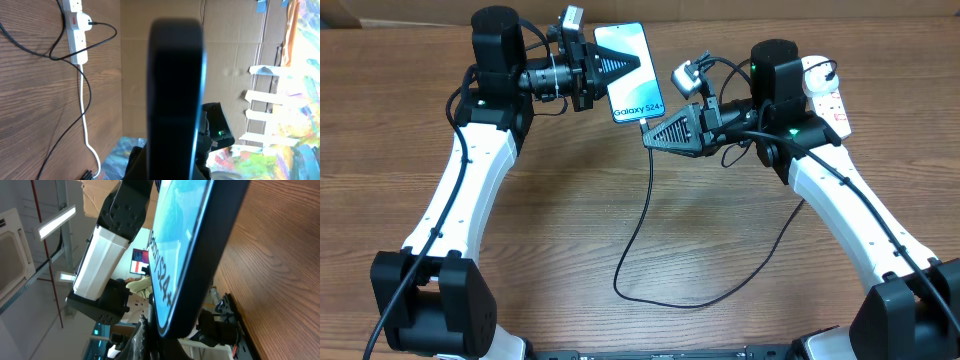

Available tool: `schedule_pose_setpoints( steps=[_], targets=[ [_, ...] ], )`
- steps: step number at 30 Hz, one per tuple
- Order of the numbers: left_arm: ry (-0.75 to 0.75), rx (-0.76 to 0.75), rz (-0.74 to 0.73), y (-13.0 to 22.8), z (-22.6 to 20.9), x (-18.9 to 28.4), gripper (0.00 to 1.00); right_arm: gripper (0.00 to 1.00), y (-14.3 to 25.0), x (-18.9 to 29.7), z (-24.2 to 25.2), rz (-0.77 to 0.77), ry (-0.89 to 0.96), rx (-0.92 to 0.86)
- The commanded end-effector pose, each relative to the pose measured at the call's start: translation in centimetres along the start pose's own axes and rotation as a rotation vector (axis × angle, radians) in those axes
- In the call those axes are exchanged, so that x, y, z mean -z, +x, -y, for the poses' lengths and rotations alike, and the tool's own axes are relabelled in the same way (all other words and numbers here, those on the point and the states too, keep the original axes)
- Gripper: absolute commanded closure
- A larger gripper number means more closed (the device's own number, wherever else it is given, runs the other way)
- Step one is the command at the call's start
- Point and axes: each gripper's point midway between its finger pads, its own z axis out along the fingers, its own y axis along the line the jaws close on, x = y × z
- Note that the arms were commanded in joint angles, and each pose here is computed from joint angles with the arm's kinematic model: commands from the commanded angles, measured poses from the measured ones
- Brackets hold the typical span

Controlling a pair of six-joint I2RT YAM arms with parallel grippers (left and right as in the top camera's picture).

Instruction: Plug charger to phone and switch on socket

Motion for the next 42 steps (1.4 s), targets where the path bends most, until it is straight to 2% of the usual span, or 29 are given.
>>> schedule_pose_setpoints(
  steps=[1,42],
  targets=[
    [0.026,-0.038,-0.046,1.27,1.73,-0.19,0.96,0.96,-0.42,0.22,0.35,0.009,0.004,-0.005],
    [0.032,-0.022,-0.068,1.67,1.85,-0.27,0.96,0.96,-0.67,-0.44,0.73,0.026,0.028,-0.021]
  ],
)
